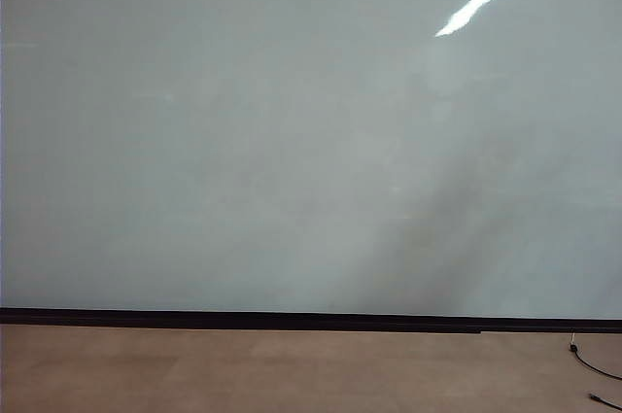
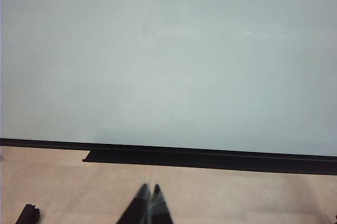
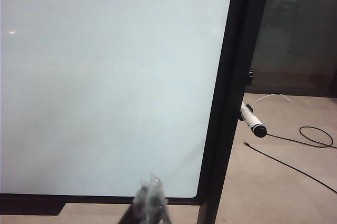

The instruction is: Pick up the pen on the shelf to the right of the whiteboard and draw a cross mark.

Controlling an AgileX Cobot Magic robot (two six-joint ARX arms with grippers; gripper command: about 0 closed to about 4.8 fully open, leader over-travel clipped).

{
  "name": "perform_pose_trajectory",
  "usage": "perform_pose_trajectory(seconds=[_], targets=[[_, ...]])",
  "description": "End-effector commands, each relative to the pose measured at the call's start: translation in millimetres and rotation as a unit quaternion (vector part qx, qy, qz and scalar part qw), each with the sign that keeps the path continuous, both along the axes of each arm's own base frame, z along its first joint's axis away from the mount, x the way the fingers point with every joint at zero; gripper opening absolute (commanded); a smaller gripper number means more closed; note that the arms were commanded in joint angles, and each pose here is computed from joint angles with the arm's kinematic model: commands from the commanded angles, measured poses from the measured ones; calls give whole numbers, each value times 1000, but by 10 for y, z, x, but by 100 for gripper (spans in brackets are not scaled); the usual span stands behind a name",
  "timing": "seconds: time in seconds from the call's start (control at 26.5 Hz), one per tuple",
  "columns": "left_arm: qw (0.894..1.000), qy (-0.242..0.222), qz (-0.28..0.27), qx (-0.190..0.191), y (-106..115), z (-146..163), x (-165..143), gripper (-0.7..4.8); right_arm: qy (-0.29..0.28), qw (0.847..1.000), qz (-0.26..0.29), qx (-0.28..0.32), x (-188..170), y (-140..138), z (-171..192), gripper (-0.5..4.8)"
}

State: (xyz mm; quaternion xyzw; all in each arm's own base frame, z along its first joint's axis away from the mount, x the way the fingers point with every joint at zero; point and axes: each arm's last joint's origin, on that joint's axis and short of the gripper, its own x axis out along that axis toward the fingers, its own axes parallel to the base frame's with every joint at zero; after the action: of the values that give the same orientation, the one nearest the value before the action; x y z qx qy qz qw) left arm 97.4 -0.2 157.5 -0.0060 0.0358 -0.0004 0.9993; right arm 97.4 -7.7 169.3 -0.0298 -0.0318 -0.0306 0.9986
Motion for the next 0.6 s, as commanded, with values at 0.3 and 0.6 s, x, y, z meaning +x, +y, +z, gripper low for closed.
perform_pose_trajectory(seconds=[0.3, 0.6], targets=[[1000, -4, -2, 2, -1, 15, -1, -5, -8, 1000, 0, 1, -4, 0, 27, -9], [1000, -4, -2, 2, -1, 15, -1, -4, -12, 1000, -5, 1, -5, -3, 34, -9]])
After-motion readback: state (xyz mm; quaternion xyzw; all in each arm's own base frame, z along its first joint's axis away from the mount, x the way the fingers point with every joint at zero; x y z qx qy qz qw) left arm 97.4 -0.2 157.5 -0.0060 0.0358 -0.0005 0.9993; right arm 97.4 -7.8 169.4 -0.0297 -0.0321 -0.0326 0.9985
